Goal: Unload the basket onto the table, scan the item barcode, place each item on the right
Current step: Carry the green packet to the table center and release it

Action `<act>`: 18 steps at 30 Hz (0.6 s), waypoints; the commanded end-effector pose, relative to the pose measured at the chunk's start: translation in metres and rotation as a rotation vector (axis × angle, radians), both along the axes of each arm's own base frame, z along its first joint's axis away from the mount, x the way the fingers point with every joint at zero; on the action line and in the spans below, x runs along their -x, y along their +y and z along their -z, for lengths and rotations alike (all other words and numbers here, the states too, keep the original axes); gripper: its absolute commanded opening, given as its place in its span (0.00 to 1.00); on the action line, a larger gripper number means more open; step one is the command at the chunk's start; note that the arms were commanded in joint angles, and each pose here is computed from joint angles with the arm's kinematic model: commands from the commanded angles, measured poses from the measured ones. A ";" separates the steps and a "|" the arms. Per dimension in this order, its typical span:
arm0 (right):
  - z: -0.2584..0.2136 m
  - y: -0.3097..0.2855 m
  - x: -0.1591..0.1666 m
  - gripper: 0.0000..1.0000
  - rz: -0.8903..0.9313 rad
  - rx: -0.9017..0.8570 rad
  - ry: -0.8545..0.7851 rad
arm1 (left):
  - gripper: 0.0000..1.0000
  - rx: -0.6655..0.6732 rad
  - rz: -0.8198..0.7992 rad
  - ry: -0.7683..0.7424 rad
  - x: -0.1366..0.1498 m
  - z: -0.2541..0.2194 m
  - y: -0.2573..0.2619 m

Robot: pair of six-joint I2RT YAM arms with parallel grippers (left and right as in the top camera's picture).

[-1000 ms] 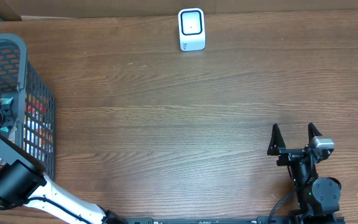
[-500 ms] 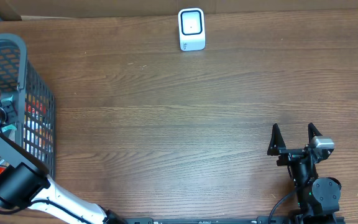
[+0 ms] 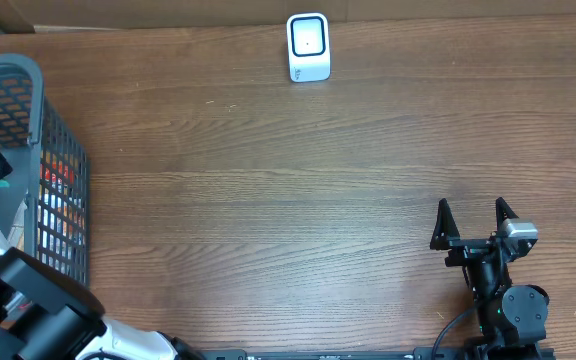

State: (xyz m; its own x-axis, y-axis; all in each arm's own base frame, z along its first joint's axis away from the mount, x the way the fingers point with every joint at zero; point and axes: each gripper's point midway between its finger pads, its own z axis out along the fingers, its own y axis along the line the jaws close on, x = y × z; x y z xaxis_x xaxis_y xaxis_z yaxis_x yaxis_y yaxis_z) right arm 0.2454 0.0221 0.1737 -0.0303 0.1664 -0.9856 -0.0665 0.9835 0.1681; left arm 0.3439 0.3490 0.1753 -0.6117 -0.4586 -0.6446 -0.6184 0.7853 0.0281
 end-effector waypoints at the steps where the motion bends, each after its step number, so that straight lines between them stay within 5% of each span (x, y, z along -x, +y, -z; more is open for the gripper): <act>1: 0.002 0.000 0.000 1.00 0.001 0.003 -0.005 | 0.04 -0.006 -0.021 -0.072 0.001 -0.028 -0.007; 7: 0.002 0.000 0.000 1.00 0.001 0.003 -0.005 | 0.04 -0.077 -0.014 -0.156 0.003 -0.075 -0.017; 18: 0.002 0.000 0.000 1.00 0.001 0.003 -0.005 | 0.04 -0.284 0.109 -0.524 0.000 -0.259 -0.106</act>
